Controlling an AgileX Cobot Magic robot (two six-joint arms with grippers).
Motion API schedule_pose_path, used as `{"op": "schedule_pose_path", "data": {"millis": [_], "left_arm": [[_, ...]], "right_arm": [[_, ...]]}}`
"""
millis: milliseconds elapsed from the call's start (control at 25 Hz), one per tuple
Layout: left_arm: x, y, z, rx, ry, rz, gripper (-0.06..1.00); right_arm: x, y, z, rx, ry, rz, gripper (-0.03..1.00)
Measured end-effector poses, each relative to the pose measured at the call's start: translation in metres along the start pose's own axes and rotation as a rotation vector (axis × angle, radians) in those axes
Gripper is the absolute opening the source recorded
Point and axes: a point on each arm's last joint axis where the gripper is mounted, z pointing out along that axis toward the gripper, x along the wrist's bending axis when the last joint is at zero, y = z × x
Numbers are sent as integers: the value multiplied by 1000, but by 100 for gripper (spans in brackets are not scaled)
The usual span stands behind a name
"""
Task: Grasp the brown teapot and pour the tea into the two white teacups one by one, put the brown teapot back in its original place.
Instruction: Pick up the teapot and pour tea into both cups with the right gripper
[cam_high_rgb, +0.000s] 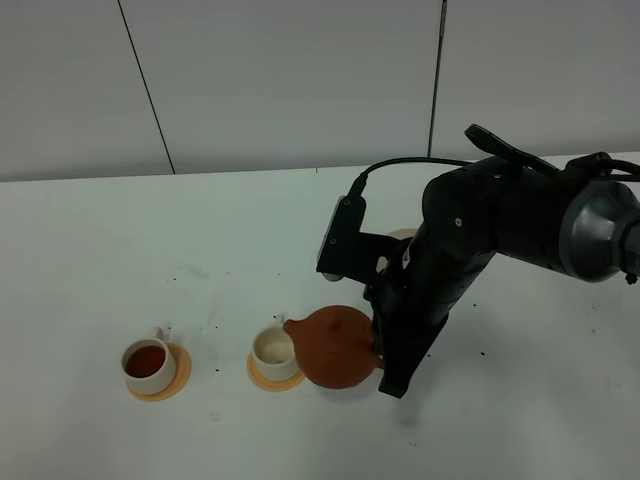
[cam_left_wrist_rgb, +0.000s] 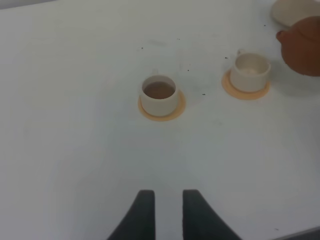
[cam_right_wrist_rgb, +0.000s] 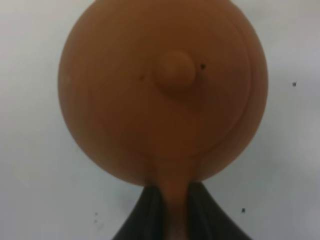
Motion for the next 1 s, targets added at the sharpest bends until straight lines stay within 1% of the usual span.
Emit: {"op": "schedule_pose_path", "data": {"millis": [200,520,1000], "left_arm": [[0,0,0,0,0,0,21],[0,0,0,0,0,0,21],[0,0,0,0,0,0,21]], "right_arm": [[-2,0,2,-18,-30,-4,10],[3,-10,11,14,-22,-4,10],[9,-3,13,6,-44,-27,10]]}}
